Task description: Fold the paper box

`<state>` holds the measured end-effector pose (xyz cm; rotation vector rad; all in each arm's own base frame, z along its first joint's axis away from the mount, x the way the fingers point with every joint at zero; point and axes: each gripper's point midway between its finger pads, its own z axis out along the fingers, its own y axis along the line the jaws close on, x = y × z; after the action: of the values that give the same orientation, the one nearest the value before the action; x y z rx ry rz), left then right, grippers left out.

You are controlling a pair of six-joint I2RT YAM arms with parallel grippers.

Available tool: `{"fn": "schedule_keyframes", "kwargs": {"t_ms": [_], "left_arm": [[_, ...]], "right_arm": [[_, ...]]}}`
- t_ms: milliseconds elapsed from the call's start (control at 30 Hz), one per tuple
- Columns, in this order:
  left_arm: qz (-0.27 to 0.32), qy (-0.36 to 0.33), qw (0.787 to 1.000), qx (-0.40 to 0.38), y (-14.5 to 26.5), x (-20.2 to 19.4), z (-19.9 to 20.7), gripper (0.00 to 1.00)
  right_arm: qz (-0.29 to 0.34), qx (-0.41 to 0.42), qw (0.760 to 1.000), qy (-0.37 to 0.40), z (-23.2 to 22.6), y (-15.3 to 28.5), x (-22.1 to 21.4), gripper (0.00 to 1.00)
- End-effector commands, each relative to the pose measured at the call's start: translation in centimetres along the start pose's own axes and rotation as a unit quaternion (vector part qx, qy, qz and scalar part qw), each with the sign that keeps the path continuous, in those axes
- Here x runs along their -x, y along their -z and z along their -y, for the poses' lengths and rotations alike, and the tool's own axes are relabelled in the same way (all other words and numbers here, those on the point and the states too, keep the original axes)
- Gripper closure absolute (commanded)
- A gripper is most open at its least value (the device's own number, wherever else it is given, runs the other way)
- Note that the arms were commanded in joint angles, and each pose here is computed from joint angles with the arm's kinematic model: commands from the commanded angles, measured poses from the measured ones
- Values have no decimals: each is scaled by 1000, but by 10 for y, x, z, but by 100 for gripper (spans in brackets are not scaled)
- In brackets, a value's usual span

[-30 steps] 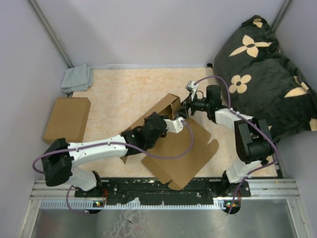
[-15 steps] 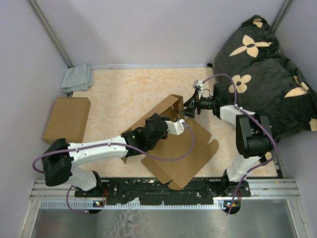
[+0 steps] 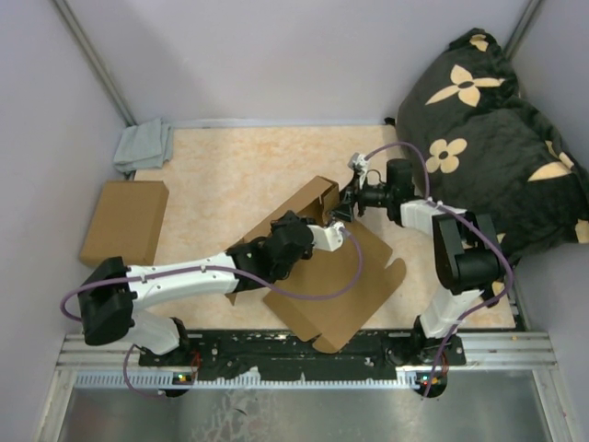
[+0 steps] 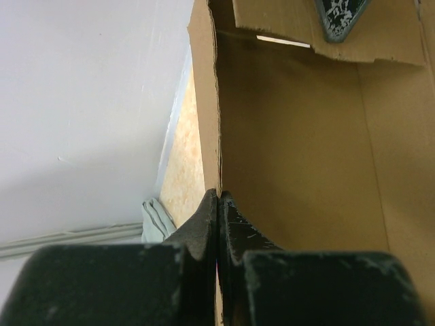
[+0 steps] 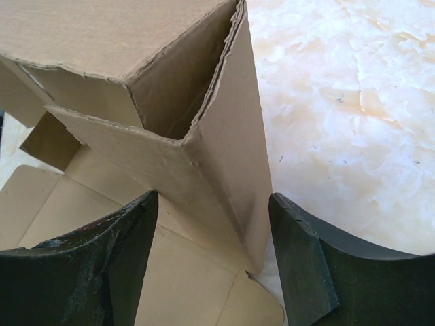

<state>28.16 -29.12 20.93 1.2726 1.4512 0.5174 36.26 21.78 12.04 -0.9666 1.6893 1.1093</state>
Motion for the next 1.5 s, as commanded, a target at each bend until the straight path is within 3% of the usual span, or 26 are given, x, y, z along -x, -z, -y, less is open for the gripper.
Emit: {"fn": "schedule_keyframes", "kwargs": {"t_ms": [0,167,333,467,533,567,667,733,867,967,1100,1300,1367,1467], "left_arm": [[-6,6,1000,-3,-1,3,4,100],[-1,9,1000,-6,-1,7,7,100],[-9,12,1000,0,-2,7,7,100],[-22,27,999,15,-2,5,4,100],[-23,43,999,18,-2,7,2,89],[-23,54,998,17,-2,9,2,78],[-12,100,995,8,3,18,-4,64],[9,142,990,-14,10,29,-7,37],[71,232,968,-62,32,52,-15,29],[115,303,943,-69,53,61,-32,30],[140,404,904,-20,78,48,-68,39],[91,542,823,144,104,-25,-111,55],[92,568,800,172,111,-44,-114,63],[97,596,774,188,114,-61,-107,65]], "right_arm": [[10,-52,997,48,7,-2,23,34],[21,-70,996,45,7,-8,28,42],[10,-121,992,35,18,-11,22,65],[46,-143,988,35,13,-5,37,79],[62,-144,987,29,9,-5,40,83],[68,-146,986,29,7,-6,41,85],[80,-162,983,28,1,-8,42,88],[81,-172,981,28,-4,-11,40,89],[81,-212,973,37,-13,-16,35,94],[92,-256,962,20,-11,-13,32,97],[122,-337,934,-6,0,6,26,100],[139,-439,886,-59,8,37,23,100],[148,-461,872,-75,6,50,18,100],[156,-500,846,-98,4,73,9,100]]}}
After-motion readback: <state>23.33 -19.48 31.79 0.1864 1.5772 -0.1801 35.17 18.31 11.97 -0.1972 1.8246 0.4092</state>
